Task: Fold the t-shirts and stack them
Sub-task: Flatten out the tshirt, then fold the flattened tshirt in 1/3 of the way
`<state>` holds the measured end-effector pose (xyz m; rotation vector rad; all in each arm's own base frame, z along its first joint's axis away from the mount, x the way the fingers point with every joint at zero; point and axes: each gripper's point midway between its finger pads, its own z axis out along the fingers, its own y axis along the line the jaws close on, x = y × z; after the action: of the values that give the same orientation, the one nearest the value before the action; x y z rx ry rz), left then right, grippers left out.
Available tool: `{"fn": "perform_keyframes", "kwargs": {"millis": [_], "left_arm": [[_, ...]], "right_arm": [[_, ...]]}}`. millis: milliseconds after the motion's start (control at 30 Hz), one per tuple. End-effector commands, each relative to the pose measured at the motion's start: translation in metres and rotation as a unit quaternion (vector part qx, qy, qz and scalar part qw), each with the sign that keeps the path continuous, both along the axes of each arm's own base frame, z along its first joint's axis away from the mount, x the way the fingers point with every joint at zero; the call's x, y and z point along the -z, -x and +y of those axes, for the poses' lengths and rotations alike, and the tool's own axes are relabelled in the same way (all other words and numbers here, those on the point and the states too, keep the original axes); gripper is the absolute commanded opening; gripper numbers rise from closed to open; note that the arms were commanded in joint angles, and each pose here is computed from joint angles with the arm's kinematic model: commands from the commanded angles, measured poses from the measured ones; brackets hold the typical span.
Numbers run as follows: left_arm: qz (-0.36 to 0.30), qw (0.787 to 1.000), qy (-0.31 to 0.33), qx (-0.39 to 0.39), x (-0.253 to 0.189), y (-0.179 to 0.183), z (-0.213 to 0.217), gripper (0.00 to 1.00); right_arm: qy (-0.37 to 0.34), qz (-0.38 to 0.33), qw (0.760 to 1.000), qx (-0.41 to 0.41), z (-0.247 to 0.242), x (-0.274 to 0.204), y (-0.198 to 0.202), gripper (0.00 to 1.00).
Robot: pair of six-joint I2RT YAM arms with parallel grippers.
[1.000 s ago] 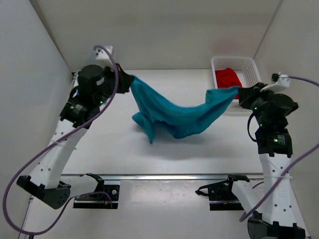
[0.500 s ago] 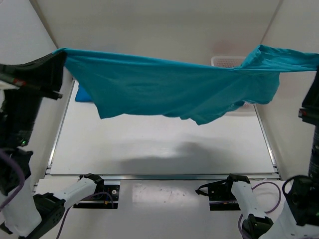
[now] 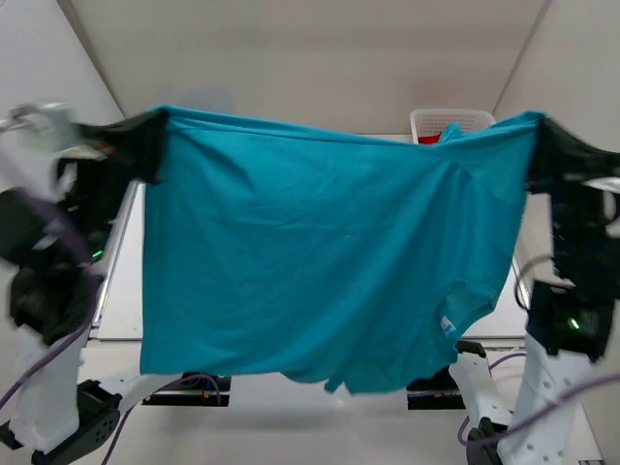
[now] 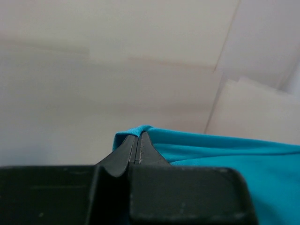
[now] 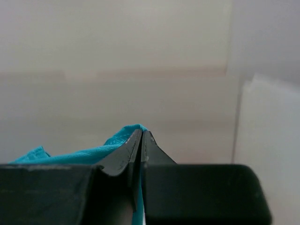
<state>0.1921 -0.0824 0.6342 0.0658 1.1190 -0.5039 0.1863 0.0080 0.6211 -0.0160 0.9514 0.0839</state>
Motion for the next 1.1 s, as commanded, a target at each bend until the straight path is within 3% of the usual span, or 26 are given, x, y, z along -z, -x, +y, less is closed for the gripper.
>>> {"fn": "perform_keyframes", "kwargs": {"millis": [0,167,233,367,500,667,700,833,1000,1067], "left_arm": [[0.127,0.991,-0.037,-0.038,0.091,-0.083,-0.023,0.0],[0.296,0.95,-0.077,-0.061,0.256,-0.167,-0.043,0.0],[0.342,0.935,-0.079,-0.043,0.311,-0.186,-0.045,0.0],[0.429,0.888,-0.137,-0.095,0.423,-0.223,-0.03,0.0],[0.482,0.865,-0.116,-0.077,0.488,-0.251,-0.025,0.0],[0.521,0.845,-0.091,-0.083,0.513,-0.293,-0.01,0.0],[0.517,0.847,-0.098,-0.077,0.512,-0.302,-0.015,0.0],[0.506,0.854,-0.086,-0.086,0.499,-0.326,-0.012,0.0],[0.507,0.857,-0.058,-0.074,0.487,-0.332,0.0,0.0],[0.507,0.856,-0.071,-0.075,0.486,-0.325,0.0,0.0]], "right_arm": [[-0.048,0.084,0.995,-0.039,-0.004,0.077,-0.059,0.0],[-0.125,0.228,0.957,-0.127,0.007,0.233,-0.13,0.0],[-0.133,0.281,0.943,-0.118,0.012,0.3,-0.152,0.0],[-0.084,0.374,0.914,-0.131,0.037,0.376,-0.184,0.0],[-0.11,0.427,0.888,-0.132,0.029,0.424,-0.202,0.0],[-0.105,0.433,0.886,-0.129,0.027,0.429,-0.227,0.0],[-0.105,0.444,0.88,-0.133,0.029,0.437,-0.23,0.0],[-0.079,0.426,0.893,-0.12,0.025,0.414,-0.257,0.0],[-0.065,0.406,0.904,-0.113,0.018,0.38,-0.27,0.0],[-0.068,0.417,0.897,-0.133,0.027,0.382,-0.259,0.0]]}}
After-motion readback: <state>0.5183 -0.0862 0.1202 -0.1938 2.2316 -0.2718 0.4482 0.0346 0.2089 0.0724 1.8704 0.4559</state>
